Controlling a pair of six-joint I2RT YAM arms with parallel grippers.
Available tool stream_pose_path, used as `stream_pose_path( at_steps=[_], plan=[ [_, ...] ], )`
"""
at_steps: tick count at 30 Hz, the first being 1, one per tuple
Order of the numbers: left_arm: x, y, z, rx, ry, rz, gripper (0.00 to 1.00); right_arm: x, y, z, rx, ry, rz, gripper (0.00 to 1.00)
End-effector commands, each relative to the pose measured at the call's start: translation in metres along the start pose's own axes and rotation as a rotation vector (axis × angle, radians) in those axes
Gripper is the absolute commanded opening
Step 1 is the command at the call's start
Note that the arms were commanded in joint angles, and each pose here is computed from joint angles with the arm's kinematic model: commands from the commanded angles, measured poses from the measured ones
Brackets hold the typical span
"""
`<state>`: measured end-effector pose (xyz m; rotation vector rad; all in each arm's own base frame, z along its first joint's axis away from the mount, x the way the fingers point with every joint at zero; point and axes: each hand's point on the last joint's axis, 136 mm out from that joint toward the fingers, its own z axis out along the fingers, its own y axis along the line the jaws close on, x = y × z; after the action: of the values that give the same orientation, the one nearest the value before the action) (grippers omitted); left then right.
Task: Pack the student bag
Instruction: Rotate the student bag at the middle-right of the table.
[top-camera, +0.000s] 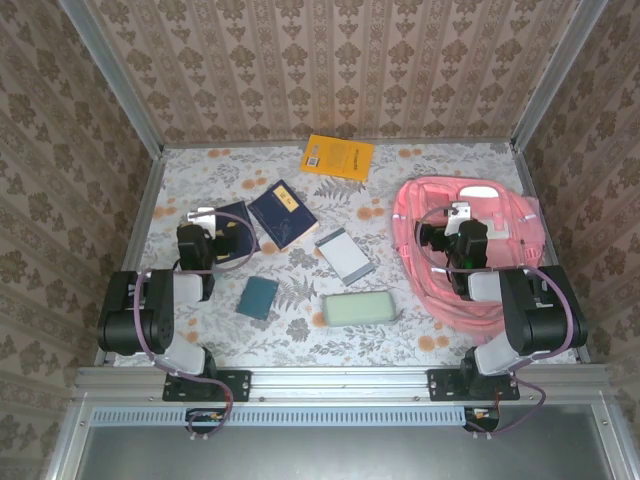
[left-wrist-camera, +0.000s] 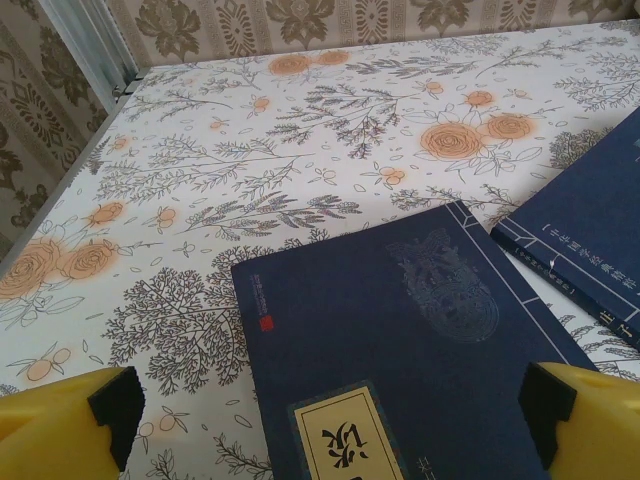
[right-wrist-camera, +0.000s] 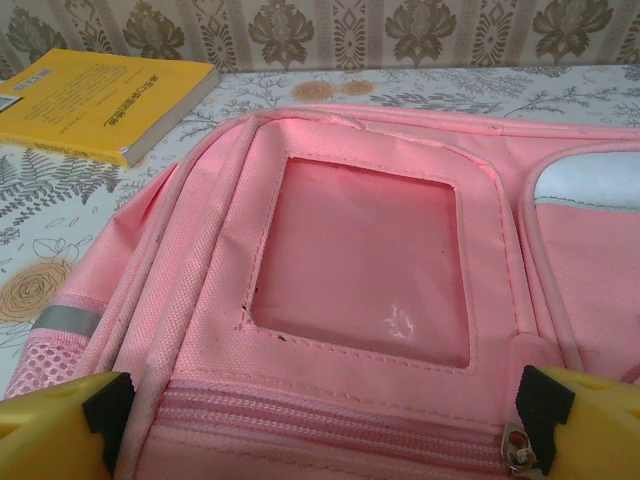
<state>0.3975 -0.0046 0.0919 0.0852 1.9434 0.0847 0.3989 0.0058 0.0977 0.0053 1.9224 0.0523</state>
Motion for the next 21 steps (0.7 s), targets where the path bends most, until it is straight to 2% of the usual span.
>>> stream_pose_path(
  at_steps=[1,21],
  plan=[
    [-0.0028,-0.0007,0.0005,0.001,-0.013,0.013,1.0,-0.0004,-0.008,0.0012,0.038,0.002,0.008,1.0],
    [-0.0018,0.0,0.0014,0.025,-0.004,-0.002,1.0,-0.0008,-0.008,0.0011,0.038,0.002,0.008,1.0]
  ],
)
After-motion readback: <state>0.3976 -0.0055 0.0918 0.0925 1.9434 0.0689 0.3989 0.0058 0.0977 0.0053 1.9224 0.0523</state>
